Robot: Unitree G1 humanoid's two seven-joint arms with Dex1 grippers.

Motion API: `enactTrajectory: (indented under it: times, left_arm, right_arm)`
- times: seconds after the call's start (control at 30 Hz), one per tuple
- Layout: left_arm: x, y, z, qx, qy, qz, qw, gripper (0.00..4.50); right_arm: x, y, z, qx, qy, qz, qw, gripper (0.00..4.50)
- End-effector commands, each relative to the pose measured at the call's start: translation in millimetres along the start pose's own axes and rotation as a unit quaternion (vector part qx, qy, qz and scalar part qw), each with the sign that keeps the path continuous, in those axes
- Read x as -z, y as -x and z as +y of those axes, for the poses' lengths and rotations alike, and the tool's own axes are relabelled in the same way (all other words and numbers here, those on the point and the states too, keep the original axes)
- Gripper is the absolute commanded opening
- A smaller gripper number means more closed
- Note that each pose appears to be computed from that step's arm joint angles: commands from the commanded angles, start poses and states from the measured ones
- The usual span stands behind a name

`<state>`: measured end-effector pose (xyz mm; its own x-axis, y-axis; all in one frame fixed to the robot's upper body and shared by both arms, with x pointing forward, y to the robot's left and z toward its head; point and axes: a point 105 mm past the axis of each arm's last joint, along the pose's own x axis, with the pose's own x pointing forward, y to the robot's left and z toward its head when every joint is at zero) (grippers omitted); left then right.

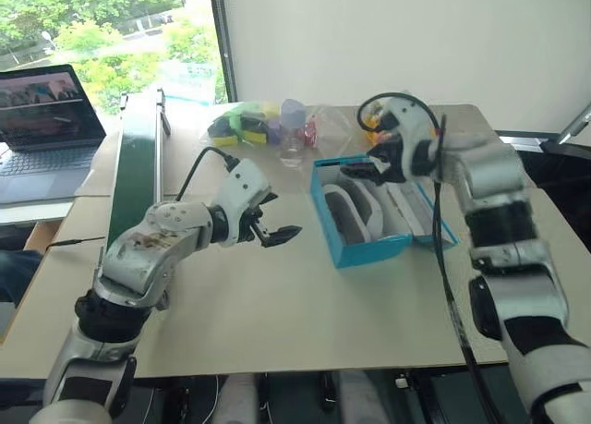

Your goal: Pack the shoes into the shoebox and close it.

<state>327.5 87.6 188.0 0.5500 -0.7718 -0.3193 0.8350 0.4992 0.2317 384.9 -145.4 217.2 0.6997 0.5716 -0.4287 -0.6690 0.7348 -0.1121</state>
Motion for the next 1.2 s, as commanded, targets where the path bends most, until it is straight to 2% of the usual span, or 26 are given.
enactTrajectory:
  times: [0.03, 0.2, 0.23, 0.33, 0.4, 0.5, 0.6, 0.7, 0.8, 0.87, 0.93, 1.2]
  left_arm:
    - [-15.4, -5.4, -1.7, 0.03, -0.038, -0.024, 0.999, 4.5]
    - [-27.4, -21.2, -5.3, 0.084, -0.057, -0.042, 0.994, 4.5]
    - [-29.1, -24.0, -5.1, 0.094, -0.065, -0.043, 0.993, 4.5]
    - [-32.1, -27.6, -1.3, 0.103, -0.077, -0.042, 0.991, 4.5]
    - [-36.3, -30.4, 2.3, 0.107, -0.086, -0.043, 0.99, 4.5]
    - [-40.1, -33.9, 6.7, 0.11, -0.097, -0.042, 0.988, 4.5]
    - [-44.3, -35.5, 7.8, 0.111, -0.099, -0.046, 0.988, 4.5]
    - [-45.4, -34.7, 7.4, 0.112, -0.099, -0.047, 0.988, 4.5]
    - [-45.9, -32.3, 7.0, 0.111, -0.099, -0.046, 0.988, 4.5]
    - [-44.9, -31.0, 8.6, 0.106, -0.095, -0.044, 0.989, 4.5]
    - [-42.9, -30.7, 9.6, 0.101, -0.094, -0.041, 0.99, 4.5]
    - [-43.6, -22.7, 14.2, 0.079, -0.095, -0.033, 0.992, 4.5]
  right_arm:
    - [-5.2, 36.5, 7.1, 0.019, 0.005, -0.015, 1.0, 3.7]
    - [17.8, 75.4, 16.4, 0.05, -0.043, -0.007, 0.998, 2.05]
    - [23.5, 82.7, 20.2, 0.054, -0.058, -0.008, 0.997, 1.59]
    - [36.7, 92.6, 25.7, 0.065, -0.078, -0.01, 0.995, 0.63]
    - [59.1, 100.5, 29.1, 0.077, -0.097, -0.001, 0.992, 0.03]
    - [94.7, 105.7, 28.6, 0.118, -0.146, 0.005, 0.982, 0.03]
    - [130.4, 94.3, 31.1, 0.141, -0.2, -0.007, 0.97, 0.03]
    - [149.1, 83.6, 26.3, 0.166, -0.207, -0.023, 0.964, 0.03]
    - [163.5, 80.7, 8.6, 0.222, -0.198, -0.035, 0.954, 0.03]
    - [162.9, 78.1, 2.0, 0.237, -0.182, -0.053, 0.953, 0.03]
    - [163.1, 73.7, -5.4, 0.248, -0.202, -0.08, 0.944, 0.03]
    - [195.6, 33.5, -11.1, 0.212, -0.292, -0.125, 0.924, 0.03]
